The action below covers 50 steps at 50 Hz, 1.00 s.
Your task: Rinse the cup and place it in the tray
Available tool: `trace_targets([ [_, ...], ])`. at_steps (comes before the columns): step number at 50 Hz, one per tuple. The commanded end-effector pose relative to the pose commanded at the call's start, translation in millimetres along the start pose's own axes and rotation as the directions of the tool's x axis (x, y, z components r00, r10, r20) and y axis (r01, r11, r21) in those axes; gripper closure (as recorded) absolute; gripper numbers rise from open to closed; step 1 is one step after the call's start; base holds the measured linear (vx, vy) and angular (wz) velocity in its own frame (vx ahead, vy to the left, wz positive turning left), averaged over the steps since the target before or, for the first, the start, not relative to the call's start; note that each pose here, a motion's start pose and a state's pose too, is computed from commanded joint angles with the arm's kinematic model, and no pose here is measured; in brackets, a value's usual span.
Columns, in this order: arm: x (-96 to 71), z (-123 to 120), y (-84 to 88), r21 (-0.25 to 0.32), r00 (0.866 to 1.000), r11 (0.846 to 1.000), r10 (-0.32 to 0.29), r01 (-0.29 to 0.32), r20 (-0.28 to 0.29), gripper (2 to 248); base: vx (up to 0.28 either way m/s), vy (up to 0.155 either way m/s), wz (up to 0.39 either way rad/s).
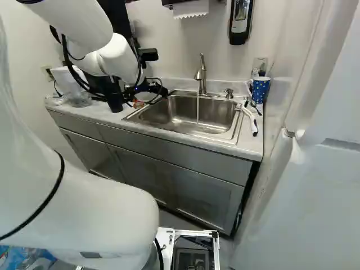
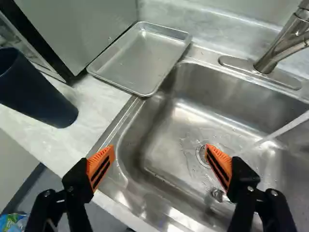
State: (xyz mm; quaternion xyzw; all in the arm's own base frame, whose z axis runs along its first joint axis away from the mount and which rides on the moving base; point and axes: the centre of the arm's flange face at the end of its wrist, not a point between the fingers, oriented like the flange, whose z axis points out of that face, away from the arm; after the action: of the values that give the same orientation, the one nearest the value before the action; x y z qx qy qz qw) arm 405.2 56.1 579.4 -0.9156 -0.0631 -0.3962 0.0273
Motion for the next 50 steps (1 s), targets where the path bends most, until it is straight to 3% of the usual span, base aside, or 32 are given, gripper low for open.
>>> trace_targets([
  [50,13.4,11.6,-77.0,0.13,0.992,0.984,-0.123,0.122,0.0,3,0.0,0.0,0.0],
])
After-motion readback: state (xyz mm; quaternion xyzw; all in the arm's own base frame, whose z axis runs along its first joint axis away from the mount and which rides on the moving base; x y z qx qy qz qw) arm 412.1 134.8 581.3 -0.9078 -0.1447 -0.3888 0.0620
